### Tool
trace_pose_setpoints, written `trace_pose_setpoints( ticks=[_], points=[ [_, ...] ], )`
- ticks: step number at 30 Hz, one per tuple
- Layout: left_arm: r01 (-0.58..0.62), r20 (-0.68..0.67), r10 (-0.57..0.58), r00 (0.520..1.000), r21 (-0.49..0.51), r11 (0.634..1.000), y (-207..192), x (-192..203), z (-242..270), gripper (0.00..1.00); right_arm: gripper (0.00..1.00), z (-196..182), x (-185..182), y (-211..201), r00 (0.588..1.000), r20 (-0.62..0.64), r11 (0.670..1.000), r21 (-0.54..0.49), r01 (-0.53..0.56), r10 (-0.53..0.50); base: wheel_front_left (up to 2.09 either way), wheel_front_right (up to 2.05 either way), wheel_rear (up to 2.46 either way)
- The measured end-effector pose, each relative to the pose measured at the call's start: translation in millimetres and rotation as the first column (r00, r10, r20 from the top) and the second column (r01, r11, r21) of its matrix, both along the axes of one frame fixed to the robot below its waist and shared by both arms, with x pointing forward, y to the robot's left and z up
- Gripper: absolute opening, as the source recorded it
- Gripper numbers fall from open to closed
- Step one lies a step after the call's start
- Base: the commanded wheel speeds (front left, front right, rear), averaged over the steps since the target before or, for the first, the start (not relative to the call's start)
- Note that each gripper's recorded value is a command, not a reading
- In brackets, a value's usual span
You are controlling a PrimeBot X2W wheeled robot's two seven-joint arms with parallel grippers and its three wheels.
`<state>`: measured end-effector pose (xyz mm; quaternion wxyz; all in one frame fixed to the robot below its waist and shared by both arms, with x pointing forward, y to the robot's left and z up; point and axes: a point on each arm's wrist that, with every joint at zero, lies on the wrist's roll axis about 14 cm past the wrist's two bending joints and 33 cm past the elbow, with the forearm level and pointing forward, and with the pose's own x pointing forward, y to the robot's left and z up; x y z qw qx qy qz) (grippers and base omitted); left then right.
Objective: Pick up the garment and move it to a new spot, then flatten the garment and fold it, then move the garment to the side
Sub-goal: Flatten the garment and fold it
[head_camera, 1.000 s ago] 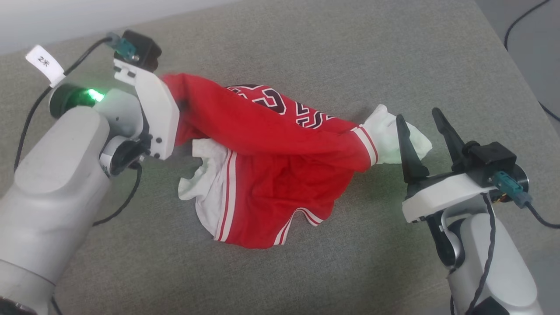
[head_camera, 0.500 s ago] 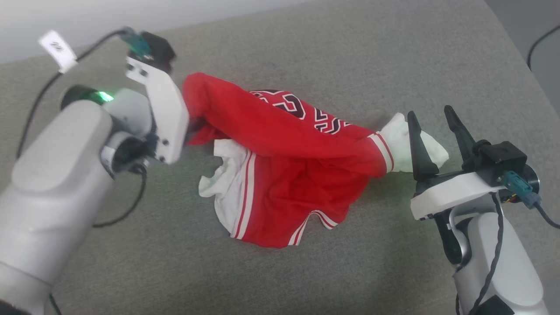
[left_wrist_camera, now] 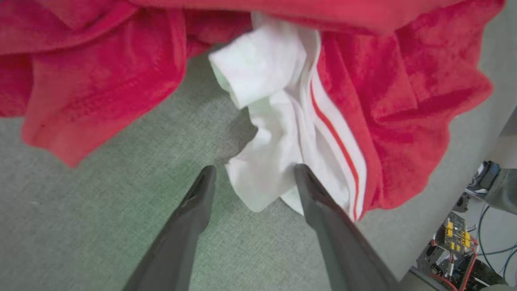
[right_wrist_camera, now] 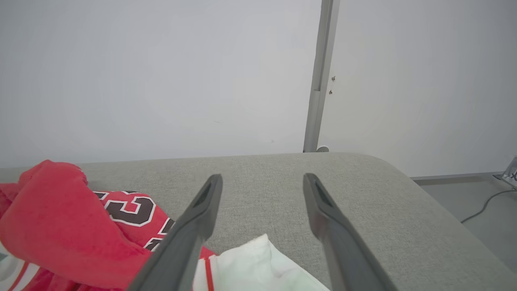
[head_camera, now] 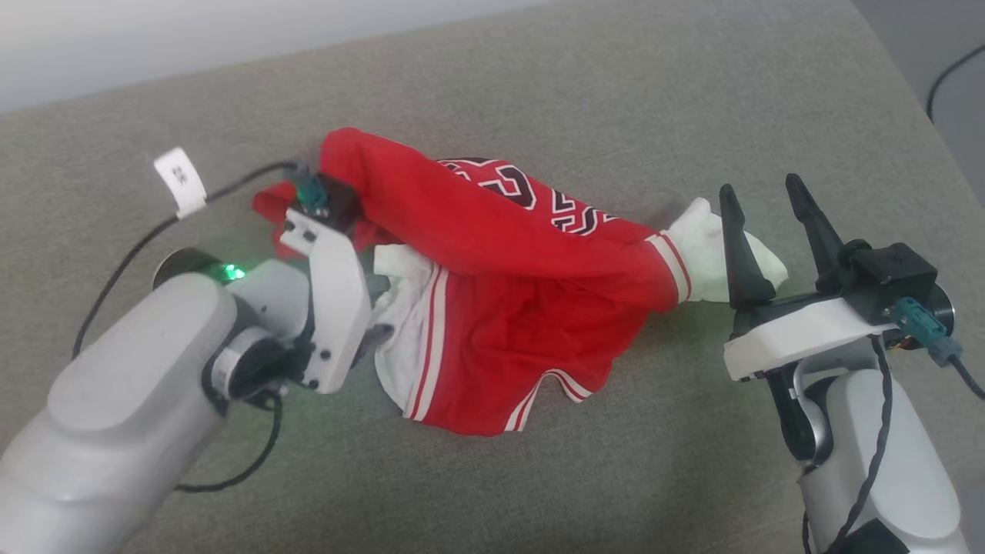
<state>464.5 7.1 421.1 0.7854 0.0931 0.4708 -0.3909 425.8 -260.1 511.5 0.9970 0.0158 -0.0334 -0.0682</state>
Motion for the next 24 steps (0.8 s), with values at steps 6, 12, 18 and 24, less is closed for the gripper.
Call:
trace_pose_setpoints(
  ticks=[6, 12, 18, 24],
  points=[
    [-0.009, -0.006, 0.009, 1.0, 0.04, 0.999, 7, 2, -24, 1.0, 1.0, -5, -4, -9, 1.0, -0.015, 1.0, 0.0, 0.025, -0.025, 0.0, 0.0, 0.0],
    [-0.046, -0.055, 0.047, 0.997, 0.022, 0.999, 8, 5, -38, 0.0, 1.0, -8, -6, -14, 0.999, -0.023, 0.999, -0.001, 0.04, -0.04, 0.0, 0.0, 0.0],
    [-0.096, -0.075, 0.095, 0.993, -0.005, 0.995, 14, 6, -34, 0.0, 1.0, -5, -4, -14, 0.999, -0.012, 0.999, -0.007, 0.043, -0.043, 0.0, 0.0, 0.0],
    [-0.187, -0.024, 0.186, 0.982, -0.03, 0.982, 40, 8, -17, 0.0, 1.0, -2, -3, -5, 1.0, -0.011, 1.0, -0.015, 0.02, -0.02, 0.0, 0.0, 0.0]
  ],
)
